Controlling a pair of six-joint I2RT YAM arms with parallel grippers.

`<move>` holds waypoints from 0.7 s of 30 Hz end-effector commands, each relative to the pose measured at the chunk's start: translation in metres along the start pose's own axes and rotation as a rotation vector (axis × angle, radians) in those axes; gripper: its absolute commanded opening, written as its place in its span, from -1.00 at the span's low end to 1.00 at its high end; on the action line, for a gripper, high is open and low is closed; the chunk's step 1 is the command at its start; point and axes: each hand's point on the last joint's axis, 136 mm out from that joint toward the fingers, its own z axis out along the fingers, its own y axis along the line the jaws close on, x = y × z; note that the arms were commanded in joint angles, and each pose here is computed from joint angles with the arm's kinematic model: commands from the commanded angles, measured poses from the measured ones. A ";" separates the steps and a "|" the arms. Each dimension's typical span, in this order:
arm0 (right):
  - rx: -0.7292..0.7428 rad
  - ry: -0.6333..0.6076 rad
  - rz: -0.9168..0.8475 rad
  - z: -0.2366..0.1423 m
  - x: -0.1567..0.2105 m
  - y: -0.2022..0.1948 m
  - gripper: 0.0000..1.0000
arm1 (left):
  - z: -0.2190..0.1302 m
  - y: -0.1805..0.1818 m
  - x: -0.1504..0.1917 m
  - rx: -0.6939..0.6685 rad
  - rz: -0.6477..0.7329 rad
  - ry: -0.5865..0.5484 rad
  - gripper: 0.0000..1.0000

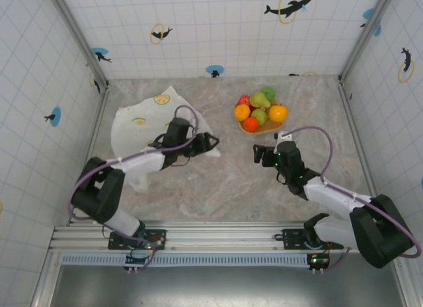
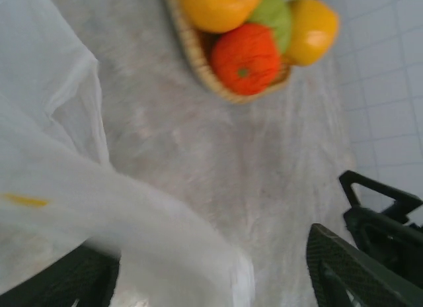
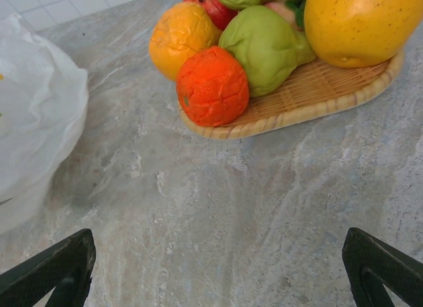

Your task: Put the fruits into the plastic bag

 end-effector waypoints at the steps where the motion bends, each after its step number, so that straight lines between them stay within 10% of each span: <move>1: 0.014 -0.006 -0.012 -0.006 0.002 -0.003 0.97 | -0.014 -0.001 0.000 -0.071 0.150 0.044 0.59; 11: -0.071 0.036 -0.038 0.011 0.025 0.020 0.97 | -0.089 0.073 -0.008 -0.617 0.597 0.058 0.76; 21: -0.046 0.058 -0.027 0.016 0.037 0.012 0.99 | -0.029 0.102 -0.020 -0.725 0.690 0.180 0.87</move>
